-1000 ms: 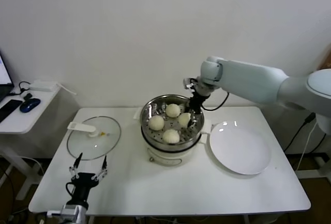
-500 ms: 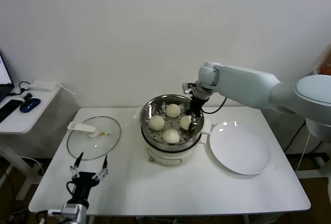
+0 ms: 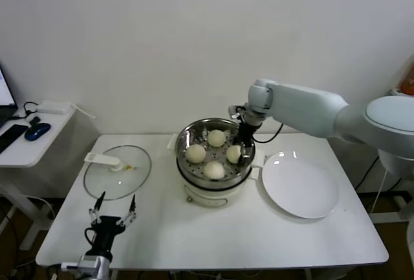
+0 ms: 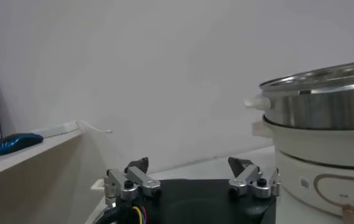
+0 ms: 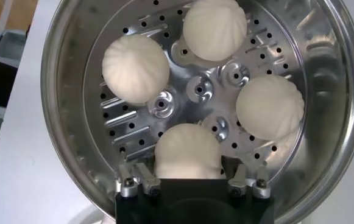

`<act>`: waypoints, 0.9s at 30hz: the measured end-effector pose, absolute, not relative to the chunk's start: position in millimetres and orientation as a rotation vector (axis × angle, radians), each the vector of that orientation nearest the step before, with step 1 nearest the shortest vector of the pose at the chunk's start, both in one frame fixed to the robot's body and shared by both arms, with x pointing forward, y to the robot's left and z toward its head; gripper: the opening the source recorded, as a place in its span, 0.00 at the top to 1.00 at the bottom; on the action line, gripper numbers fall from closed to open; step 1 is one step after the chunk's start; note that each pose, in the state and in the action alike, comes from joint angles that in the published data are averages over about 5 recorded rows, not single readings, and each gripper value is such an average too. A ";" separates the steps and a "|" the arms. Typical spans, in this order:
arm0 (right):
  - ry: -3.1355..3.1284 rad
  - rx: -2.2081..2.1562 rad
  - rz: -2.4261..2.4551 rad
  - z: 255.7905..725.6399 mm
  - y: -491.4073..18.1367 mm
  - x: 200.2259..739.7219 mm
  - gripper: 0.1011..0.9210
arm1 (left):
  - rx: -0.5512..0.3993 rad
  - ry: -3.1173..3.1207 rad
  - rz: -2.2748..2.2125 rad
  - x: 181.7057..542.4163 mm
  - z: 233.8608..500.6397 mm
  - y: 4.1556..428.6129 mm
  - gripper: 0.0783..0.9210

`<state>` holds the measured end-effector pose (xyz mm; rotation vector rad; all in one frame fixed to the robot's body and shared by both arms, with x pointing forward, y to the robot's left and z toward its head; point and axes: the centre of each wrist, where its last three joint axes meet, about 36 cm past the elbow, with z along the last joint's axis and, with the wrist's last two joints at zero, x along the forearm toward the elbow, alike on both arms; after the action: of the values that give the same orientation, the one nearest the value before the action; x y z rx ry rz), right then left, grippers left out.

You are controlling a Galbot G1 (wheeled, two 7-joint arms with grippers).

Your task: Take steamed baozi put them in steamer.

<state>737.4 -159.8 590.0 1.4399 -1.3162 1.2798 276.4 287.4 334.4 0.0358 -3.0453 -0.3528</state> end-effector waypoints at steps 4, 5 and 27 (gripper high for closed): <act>-1.320 1.445 1.279 590.6 -159.2 737.5 0.13 | 0.036 -3.045 -0.351 276.1 334.0 287.1 0.12; -1.321 1.447 1.278 591.3 -159.1 737.5 0.12 | 0.036 -3.045 -0.351 276.0 334.0 287.1 0.12; -1.521 1.521 1.212 642.6 -206.9 718.0 0.12 | 0.040 -3.045 -0.329 272.3 334.6 286.4 0.12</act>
<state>718.0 -206.9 642.6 1.5206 -1.5205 1.2116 272.3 286.4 334.6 0.0402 -3.0454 -0.3287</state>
